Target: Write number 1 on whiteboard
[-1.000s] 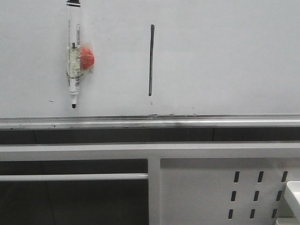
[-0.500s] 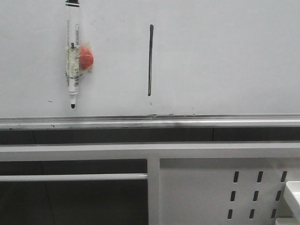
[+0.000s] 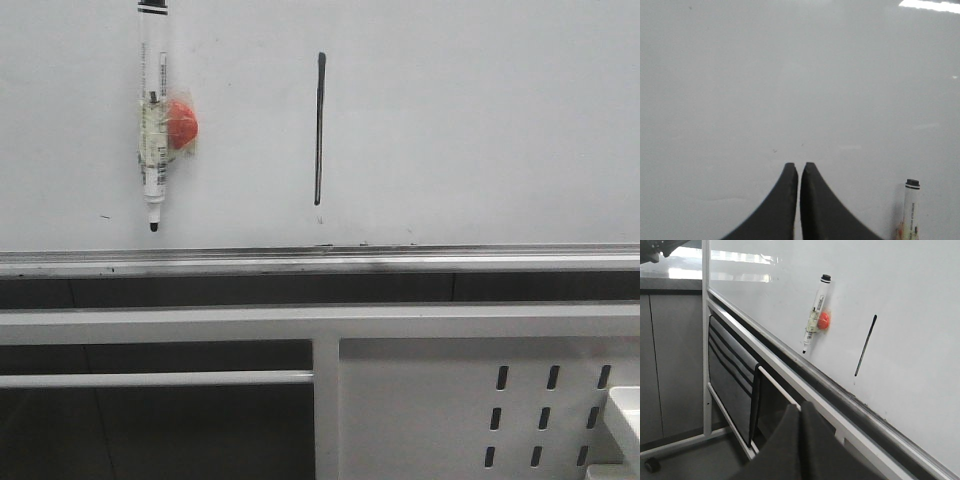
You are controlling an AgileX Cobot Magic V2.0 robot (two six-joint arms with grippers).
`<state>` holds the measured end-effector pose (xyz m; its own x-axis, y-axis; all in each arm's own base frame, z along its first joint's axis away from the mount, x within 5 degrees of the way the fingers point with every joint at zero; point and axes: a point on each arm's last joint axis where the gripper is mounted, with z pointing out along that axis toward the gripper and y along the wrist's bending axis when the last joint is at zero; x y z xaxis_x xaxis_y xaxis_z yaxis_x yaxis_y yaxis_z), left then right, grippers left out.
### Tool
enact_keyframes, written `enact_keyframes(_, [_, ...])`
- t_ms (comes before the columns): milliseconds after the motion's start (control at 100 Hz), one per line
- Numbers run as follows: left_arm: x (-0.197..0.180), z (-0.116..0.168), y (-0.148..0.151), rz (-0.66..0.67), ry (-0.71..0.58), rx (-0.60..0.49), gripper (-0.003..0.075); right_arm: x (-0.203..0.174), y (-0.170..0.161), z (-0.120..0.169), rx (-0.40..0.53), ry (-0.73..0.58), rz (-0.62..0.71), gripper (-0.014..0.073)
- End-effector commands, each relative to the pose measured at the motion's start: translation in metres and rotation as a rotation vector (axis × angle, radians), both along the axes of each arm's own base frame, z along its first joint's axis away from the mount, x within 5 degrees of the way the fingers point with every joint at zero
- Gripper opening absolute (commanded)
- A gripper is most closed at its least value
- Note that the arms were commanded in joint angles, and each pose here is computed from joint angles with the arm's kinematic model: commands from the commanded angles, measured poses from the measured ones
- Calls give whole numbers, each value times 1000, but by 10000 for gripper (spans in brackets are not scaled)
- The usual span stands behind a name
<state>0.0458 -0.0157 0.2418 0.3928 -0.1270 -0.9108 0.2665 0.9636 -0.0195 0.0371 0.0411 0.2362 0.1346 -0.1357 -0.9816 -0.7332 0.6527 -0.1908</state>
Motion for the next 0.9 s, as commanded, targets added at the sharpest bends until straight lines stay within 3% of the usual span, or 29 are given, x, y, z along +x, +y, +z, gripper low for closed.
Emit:
enact_keyframes(0, [-2,-3,1,-7,-55,-42,-20,-1,-1,16,70,-70,-1,-69])
enact_keyframes(230, [4,-14,6,50,77,-66,-20,-1,-1,16,70,-70,-1,-69])
enact_keyframes(540, [10,-54,10,151,514,12,-20,-1,-1,16,70,-70,-1,-69])
enact_keyframes(680, [9,-60,15,247,581,-1,-20,-1,-1,16,70,-70,-1,-69])
enact_keyframes(890, [8,-65,15,255,628,70,-20,-1,-1,16,70,-70,-1,-69])
